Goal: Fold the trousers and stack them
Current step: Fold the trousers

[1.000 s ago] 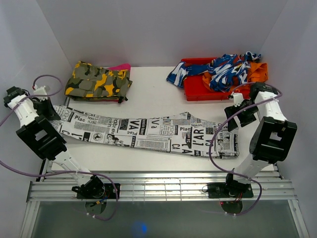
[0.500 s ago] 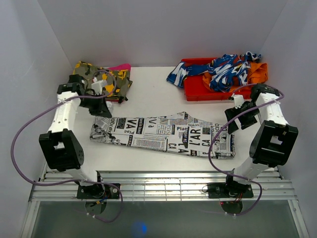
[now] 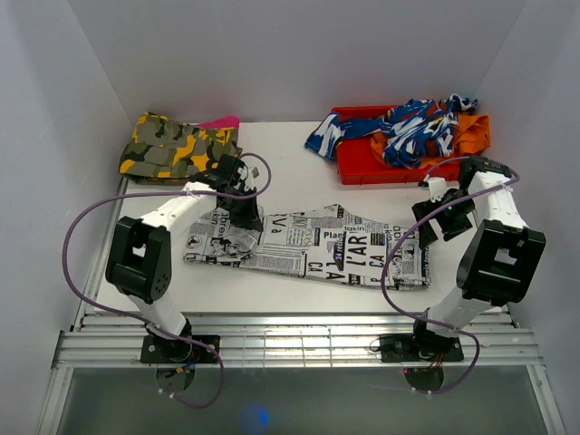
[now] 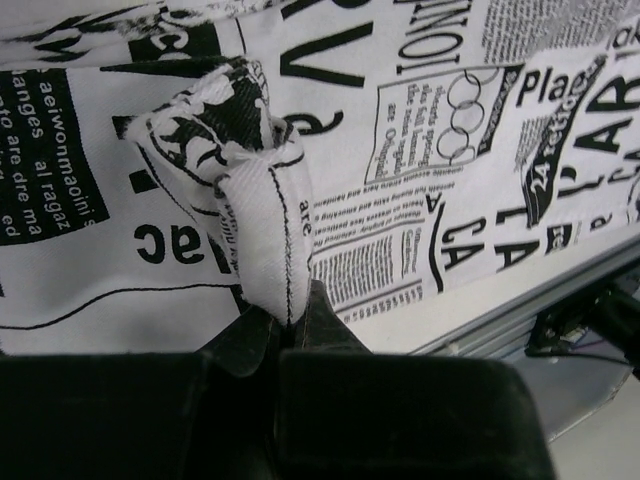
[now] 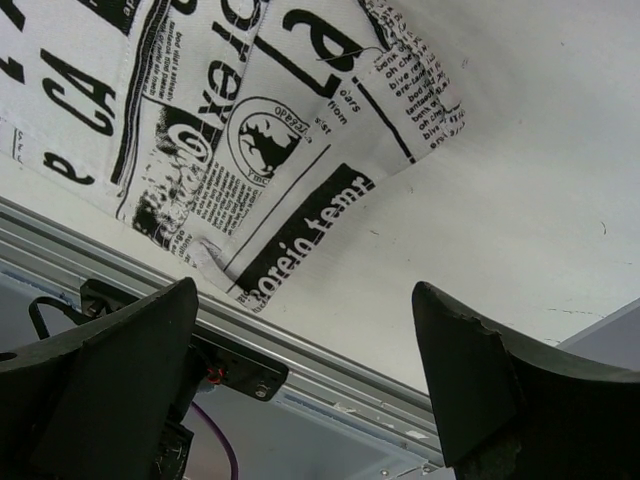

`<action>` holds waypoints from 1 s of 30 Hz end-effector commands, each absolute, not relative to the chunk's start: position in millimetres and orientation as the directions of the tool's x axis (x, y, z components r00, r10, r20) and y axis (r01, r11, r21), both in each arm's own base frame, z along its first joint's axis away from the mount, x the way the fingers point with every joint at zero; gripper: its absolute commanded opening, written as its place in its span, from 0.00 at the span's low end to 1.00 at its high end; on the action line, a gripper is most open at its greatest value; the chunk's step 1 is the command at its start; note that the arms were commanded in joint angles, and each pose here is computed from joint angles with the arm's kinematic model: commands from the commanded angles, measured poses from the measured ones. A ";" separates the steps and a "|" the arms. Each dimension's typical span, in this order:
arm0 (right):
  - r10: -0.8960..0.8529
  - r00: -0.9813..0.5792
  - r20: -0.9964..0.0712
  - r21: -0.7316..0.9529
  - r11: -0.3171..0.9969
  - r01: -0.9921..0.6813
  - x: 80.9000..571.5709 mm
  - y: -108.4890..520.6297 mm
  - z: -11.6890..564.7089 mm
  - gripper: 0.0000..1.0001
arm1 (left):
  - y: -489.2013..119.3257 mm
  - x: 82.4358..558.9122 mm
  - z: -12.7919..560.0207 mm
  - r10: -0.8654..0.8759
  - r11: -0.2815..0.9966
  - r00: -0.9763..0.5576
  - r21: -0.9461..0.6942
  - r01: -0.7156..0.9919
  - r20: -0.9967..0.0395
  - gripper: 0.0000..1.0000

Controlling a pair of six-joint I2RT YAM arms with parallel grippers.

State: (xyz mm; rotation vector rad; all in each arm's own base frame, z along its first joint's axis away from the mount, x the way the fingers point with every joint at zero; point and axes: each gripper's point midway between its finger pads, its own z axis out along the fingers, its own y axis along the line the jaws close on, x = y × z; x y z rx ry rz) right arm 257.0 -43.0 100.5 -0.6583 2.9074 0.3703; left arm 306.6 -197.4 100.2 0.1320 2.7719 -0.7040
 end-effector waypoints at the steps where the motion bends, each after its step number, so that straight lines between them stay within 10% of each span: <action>1: -0.402 -0.895 -0.194 0.195 0.878 -0.437 250.8 -43.3 112.9 0.93 | -226.5 335.5 115.2 -0.084 0.871 -0.924 -0.479 0.113 -0.372 0.00; 18: -0.396 -0.902 -0.174 0.203 0.882 -0.426 246.0 -42.7 108.3 0.92 | -295.9 311.1 89.3 0.037 0.850 -0.941 -0.484 0.207 -0.336 0.04; 25: -0.386 -0.903 -0.189 0.223 0.879 -0.422 250.4 -38.5 112.3 0.92 | -312.5 299.9 95.5 0.089 0.823 -0.934 -0.502 0.265 -0.347 0.40; 30: -0.384 -0.899 -0.213 0.226 0.875 -0.427 258.5 -35.4 121.1 0.92 | -317.0 303.1 119.9 0.122 0.808 -0.906 -0.490 0.327 -0.405 0.86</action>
